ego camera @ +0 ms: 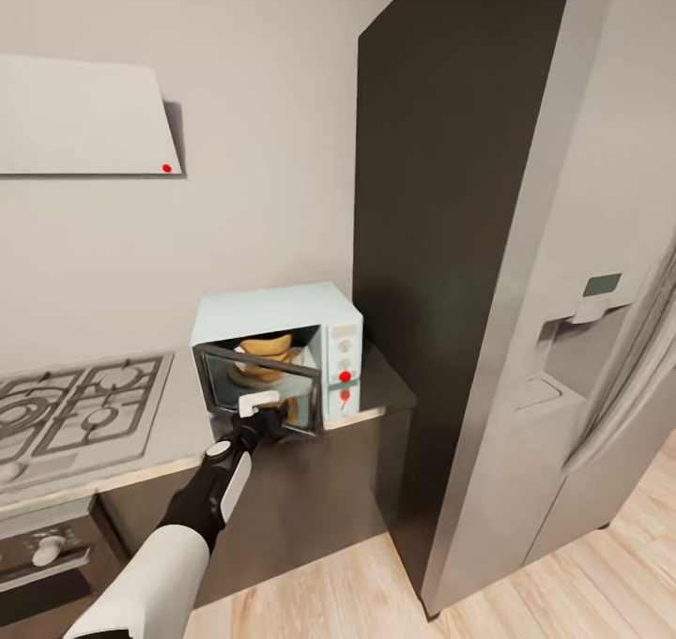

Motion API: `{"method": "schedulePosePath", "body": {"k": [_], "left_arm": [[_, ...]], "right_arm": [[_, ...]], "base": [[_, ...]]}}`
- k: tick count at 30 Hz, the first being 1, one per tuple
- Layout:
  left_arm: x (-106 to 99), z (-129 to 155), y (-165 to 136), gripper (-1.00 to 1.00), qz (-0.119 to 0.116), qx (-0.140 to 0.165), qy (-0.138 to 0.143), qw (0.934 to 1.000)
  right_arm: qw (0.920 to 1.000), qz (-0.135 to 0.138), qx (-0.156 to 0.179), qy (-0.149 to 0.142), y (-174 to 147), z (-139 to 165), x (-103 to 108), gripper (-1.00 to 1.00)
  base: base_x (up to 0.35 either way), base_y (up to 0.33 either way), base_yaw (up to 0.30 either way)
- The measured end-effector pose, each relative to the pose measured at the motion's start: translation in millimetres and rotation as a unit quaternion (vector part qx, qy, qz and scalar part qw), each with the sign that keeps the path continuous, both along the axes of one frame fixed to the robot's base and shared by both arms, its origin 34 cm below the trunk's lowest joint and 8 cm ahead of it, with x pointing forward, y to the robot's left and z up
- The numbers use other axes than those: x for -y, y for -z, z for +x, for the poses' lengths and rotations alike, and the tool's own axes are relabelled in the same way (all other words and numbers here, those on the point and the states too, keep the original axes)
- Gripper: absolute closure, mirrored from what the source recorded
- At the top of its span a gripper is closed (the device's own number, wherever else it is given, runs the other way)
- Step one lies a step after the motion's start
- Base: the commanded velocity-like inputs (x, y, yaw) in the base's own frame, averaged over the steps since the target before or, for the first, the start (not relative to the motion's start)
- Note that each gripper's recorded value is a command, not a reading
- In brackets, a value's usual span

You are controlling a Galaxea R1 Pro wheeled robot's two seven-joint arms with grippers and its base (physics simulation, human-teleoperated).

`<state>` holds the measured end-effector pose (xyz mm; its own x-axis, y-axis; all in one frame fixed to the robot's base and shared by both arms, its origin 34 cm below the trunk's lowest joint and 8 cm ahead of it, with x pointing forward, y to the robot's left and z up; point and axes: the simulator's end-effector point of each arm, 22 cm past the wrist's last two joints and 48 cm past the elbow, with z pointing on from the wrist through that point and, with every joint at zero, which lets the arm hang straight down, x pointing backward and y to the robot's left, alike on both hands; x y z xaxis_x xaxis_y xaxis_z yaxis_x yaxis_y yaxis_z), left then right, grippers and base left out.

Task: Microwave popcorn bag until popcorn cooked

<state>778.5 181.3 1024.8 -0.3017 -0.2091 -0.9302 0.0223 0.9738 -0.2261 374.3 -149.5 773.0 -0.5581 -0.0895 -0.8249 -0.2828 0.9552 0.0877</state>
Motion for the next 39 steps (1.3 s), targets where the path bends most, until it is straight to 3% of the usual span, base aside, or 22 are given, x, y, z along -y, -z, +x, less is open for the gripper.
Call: {"method": "schedulePosePath", "body": {"k": [11, 39], "left_arm": [[-0.3, -0.2, -0.3, -1.00, 0.000, 0.000, 0.000, 1.0000], [-3.1, -0.1, 1.2, -1.00, 0.001, 0.000, -0.001, 1.0000]], "right_arm": [[1.0000, 0.000, 0.000, 0.000, -0.3, 0.3, 1.0, -1.00], [1.0000, 0.000, 0.000, -0.002, -0.1, 0.7, -0.7, -1.00]], "base": [[0.231, -0.005, 0.000], [0.110, -0.012, 0.000]]}}
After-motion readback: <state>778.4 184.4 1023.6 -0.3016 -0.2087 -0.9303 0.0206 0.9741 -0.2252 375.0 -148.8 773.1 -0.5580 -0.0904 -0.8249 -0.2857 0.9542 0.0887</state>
